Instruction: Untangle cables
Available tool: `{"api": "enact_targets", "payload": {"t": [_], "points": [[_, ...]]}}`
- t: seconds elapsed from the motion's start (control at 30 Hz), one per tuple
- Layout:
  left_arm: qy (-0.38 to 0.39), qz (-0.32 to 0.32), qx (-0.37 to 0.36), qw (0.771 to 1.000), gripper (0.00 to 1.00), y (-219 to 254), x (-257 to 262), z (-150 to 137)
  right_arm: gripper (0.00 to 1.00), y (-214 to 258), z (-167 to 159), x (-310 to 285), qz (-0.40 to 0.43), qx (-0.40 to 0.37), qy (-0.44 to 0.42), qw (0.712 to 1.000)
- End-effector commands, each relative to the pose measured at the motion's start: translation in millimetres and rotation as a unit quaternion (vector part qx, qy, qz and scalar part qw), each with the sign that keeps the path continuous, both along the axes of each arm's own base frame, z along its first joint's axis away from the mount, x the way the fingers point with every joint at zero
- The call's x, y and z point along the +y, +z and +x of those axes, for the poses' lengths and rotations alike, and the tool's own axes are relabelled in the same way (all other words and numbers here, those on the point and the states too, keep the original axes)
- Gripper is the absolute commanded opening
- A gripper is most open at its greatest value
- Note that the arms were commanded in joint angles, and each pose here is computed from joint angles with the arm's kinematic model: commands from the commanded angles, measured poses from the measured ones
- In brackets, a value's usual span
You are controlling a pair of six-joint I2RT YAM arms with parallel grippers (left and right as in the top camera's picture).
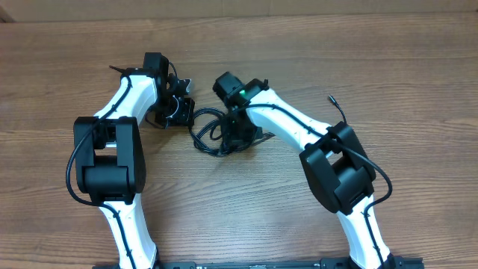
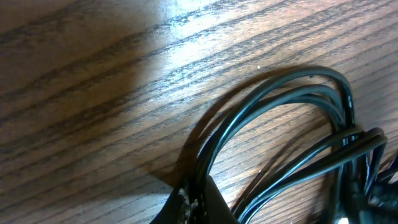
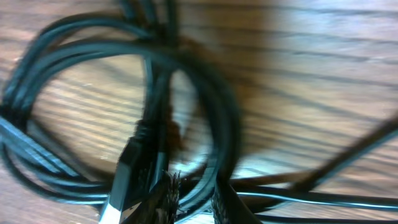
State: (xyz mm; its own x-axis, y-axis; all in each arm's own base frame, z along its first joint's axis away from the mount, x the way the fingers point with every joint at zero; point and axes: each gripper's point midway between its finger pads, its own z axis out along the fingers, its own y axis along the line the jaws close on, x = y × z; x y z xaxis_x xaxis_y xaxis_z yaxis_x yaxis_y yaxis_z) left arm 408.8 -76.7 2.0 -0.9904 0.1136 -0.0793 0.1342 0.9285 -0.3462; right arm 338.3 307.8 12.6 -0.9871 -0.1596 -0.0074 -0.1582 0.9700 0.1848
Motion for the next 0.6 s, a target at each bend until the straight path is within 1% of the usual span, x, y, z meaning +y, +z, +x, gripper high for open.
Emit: {"api": "enact_targets", "payload": {"t": [0.0, 0.13, 0.23, 0.4, 0.43, 0.47, 0.5, 0.53, 0.57], "points": [[0.003, 0.011, 0.006, 1.000, 0.04, -9, 0, 2, 0.20, 3, -4, 11, 0.007, -0.010, 0.001, 1.000], [0.003, 0.011, 0.006, 1.000, 0.04, -9, 0, 2, 0.20, 4, 2, 14, 0.008, -0.026, 0.002, 1.000], [0.003, 0.012, 0.006, 1.000, 0.04, -10, 1, 2, 0.19, 3, 12, 5, -0.017, -0.051, -0.004, 0.999], [0.003, 0.014, 0.005, 1.000, 0.04, -10, 1, 3, 0.20, 5, 12, 0, -0.017, -0.047, 0.020, 0.999], [0.003, 0.014, 0.005, 1.000, 0.05, -10, 1, 3, 0.22, 5, 12, -1, -0.019, -0.049, 0.032, 0.998], [0.003, 0.014, 0.004, 1.000, 0.04, -10, 1, 3, 0.25, 6, 12, -1, -0.019, -0.051, 0.042, 0.998], [0.003, 0.014, 0.004, 1.000, 0.04, -10, 1, 3, 0.30, 6, 13, -2, -0.019, -0.053, 0.048, 0.997], [0.003, 0.014, 0.004, 1.000, 0.04, -10, 1, 4, 0.38, 6, 16, -5, -0.025, -0.058, 0.044, 0.997], [0.003, 0.014, 0.004, 1.000, 0.04, -10, 1, 4, 0.38, 5, 18, -6, -0.027, -0.061, 0.043, 0.997]]}}
